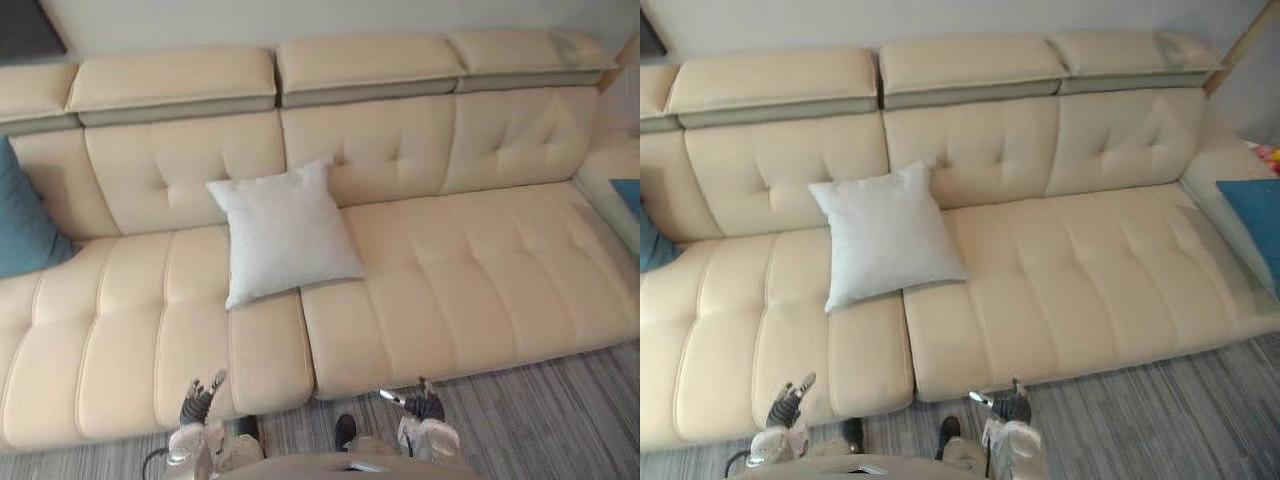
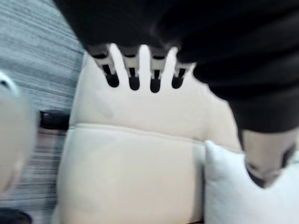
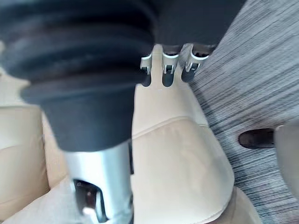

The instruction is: Pick up cushions and gather them together orderly.

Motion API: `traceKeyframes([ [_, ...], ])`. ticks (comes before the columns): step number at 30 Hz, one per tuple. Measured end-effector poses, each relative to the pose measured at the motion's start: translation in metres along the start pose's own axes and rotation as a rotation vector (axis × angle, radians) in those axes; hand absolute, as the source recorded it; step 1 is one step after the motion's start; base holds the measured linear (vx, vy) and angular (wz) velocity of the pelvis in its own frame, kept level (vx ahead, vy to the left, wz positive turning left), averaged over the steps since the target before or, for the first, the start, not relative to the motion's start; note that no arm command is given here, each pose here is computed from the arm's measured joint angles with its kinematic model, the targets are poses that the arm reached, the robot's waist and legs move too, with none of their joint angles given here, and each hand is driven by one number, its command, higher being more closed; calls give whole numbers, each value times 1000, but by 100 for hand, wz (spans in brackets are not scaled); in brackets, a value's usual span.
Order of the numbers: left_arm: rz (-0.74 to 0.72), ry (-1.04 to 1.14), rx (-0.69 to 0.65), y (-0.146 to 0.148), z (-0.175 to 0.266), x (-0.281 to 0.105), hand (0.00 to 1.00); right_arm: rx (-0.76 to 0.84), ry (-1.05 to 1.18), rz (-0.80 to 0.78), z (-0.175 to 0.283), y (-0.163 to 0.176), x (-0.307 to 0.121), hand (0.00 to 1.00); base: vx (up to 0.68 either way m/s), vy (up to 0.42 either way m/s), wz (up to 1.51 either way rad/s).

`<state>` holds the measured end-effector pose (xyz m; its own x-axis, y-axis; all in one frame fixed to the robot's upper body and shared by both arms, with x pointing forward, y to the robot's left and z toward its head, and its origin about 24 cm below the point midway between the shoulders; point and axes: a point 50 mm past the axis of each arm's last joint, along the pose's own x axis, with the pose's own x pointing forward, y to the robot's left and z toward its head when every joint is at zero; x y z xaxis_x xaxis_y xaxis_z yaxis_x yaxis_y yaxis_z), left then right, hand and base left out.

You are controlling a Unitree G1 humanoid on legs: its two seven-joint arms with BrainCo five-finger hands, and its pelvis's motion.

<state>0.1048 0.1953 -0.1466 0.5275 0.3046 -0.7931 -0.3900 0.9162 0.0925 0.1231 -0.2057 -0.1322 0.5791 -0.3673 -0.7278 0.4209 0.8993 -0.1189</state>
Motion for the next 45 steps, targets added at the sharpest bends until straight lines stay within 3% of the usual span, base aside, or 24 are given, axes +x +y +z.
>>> traceKeyframes([
  [5,55,43,42,18,-2,5,0,2,37,3,1,5,6,0,-15,39,-52],
  [9,117,6,-19,28,13,10,0,-33,8,17,15,7,14,0,-120,58,-23],
  [13,166,7,-17,43,12,9,0,-38,99,25,-7,11,10,0,-86,-50,47],
  [15,152,8,-22,36,14,11,0,-36,37,38,15,17,17,0,-260,-159,-11],
  [19,21,38,-36,-17,8,8,0,-49,11,-4,27,3,23,0,-402,-116,30],
  [28,25,43,-15,-12,7,8,0,18,113,-82,-3,-12,14,0,-186,92,9],
  [33,64,83,46,13,-5,8,0,41,206,-45,-29,3,4,0,-97,154,-25],
  [45,32,145,67,14,-18,6,0,55,249,-54,-37,-4,3,0,17,59,-54],
])
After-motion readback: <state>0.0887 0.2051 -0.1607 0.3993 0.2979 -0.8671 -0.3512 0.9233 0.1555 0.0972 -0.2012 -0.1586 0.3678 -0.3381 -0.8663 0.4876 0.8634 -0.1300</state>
